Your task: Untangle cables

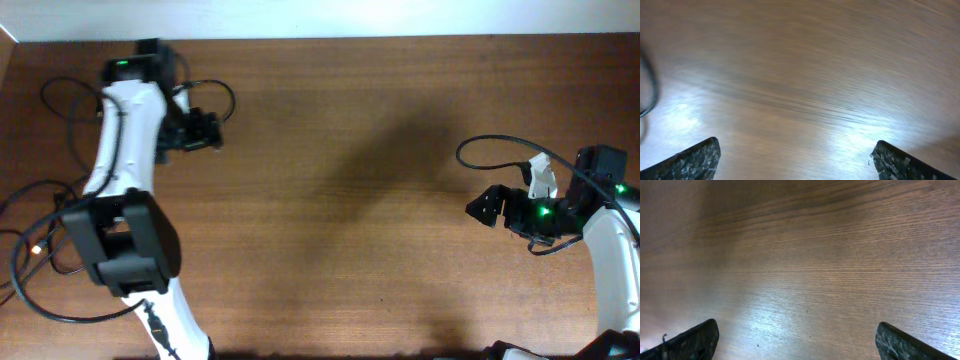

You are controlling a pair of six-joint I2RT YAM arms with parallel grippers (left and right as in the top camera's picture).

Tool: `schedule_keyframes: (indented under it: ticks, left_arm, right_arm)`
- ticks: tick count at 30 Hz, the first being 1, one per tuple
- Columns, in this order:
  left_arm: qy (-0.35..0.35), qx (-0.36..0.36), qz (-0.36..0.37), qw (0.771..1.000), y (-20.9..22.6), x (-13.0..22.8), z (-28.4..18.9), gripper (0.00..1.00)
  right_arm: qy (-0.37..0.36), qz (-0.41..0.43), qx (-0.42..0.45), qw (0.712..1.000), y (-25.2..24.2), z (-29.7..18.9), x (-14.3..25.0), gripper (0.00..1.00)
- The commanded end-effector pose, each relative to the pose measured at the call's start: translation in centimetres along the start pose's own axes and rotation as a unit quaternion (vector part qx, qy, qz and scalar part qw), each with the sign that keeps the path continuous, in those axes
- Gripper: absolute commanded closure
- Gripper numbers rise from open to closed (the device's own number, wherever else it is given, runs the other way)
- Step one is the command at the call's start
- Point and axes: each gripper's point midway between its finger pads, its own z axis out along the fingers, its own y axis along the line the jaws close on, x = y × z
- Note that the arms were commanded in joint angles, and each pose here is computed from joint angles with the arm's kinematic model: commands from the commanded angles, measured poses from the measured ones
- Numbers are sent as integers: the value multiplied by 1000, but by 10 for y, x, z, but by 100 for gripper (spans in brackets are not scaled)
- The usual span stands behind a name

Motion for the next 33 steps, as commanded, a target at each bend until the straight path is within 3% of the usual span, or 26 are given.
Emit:
schedule_keyframes:
  ticks: [1,11,33]
  left_arm:
    - [-27,12,70,997,-48,7,-19,1]
    - [-25,19,164,986,-119,37,-20,1]
    - [-25,20,174,984,-127,41,-20,2]
  right_arm:
    - [-18,-13,5,1000,1,-8,-8,1]
    - [-19,-13,5,1000,1,-8,-9,1]
    - [-19,-13,5,1000,1,-8,-9,1]
